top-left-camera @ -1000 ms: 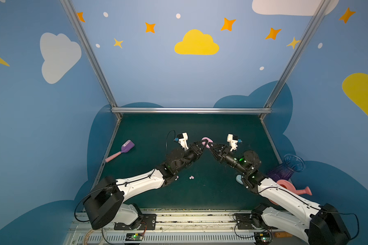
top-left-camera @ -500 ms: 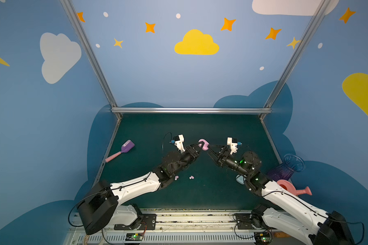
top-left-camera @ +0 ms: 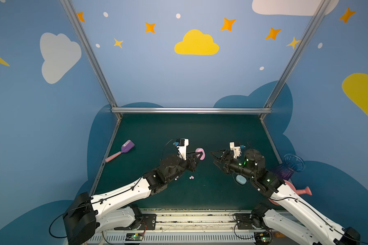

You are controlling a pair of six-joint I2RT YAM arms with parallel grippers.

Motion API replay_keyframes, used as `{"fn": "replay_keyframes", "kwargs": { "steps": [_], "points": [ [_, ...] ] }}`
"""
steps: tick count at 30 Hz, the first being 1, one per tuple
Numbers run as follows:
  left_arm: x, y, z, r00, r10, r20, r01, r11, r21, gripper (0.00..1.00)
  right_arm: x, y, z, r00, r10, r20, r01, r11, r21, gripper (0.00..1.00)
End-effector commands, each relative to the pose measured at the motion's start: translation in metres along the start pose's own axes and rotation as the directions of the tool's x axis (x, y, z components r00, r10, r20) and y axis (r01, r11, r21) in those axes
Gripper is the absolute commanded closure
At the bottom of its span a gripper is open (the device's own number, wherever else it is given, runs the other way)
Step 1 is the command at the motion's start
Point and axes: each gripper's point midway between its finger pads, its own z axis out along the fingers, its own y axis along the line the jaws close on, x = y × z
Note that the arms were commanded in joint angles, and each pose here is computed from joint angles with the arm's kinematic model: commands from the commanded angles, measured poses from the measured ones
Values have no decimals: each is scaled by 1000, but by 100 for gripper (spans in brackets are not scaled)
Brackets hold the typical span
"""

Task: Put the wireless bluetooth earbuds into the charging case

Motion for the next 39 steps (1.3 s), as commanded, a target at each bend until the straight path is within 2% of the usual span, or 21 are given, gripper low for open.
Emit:
{"fn": "replay_keyframes", "kwargs": {
  "steps": [1,7,13,18,27,36,39],
  "points": [
    [0,1,1,977,212,6,-211,976,-57,97,-1,12,1,1000,0,-7,0,1000,-29,15],
    [3,-8,5,957,277,84,-272,960,-73,97,1,15,16,994,97,-50,-100,993,-58,15],
    [8,-14,13,940,313,134,-306,949,-72,97,-3,31,24,988,142,-57,-149,980,-132,15],
    [8,-23,16,922,343,177,-337,939,-67,97,6,18,30,972,218,-86,-224,972,-68,15],
    [-6,-30,13,915,329,235,-324,944,-62,97,4,-2,27,972,234,-28,-234,972,-13,15],
    [-2,-39,17,921,306,243,-308,951,-31,97,0,16,34,973,229,-35,-232,968,-96,16],
    [0,-38,19,921,302,245,-303,952,-32,97,-1,17,33,971,237,-29,-239,966,-103,21]
  ]
}}
